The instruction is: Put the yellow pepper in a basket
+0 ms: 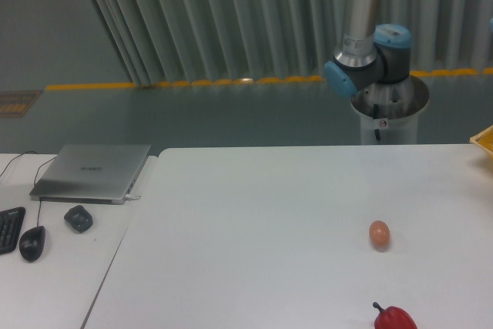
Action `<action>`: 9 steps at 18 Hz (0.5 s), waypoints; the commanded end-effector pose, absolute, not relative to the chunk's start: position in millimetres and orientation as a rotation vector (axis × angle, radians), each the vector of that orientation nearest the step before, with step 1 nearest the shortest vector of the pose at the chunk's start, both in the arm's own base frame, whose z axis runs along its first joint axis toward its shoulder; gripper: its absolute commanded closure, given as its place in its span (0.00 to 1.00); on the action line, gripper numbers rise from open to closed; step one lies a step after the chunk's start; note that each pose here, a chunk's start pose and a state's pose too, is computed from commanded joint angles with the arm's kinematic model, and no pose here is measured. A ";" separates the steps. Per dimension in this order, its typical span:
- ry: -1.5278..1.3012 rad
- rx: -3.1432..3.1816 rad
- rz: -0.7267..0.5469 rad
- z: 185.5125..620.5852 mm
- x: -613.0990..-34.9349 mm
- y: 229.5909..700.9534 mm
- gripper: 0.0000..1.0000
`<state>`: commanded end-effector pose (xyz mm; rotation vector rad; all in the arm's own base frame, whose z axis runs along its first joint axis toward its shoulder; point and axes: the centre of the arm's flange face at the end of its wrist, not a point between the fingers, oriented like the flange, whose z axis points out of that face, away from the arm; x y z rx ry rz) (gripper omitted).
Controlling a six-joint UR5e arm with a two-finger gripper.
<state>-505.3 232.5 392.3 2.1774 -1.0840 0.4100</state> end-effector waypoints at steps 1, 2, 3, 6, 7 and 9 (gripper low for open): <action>-1.094 2.254 0.387 395.5 -507.9 238.3 0.00; -1.095 2.342 0.360 400.5 -510.4 241.5 0.00; -1.088 2.433 0.315 409.7 -513.2 247.8 0.00; -1.019 2.660 0.267 412.9 -518.8 249.0 0.00; -0.986 2.724 0.250 413.0 -518.8 251.2 0.00; -0.913 2.892 0.157 415.8 -522.0 265.1 0.00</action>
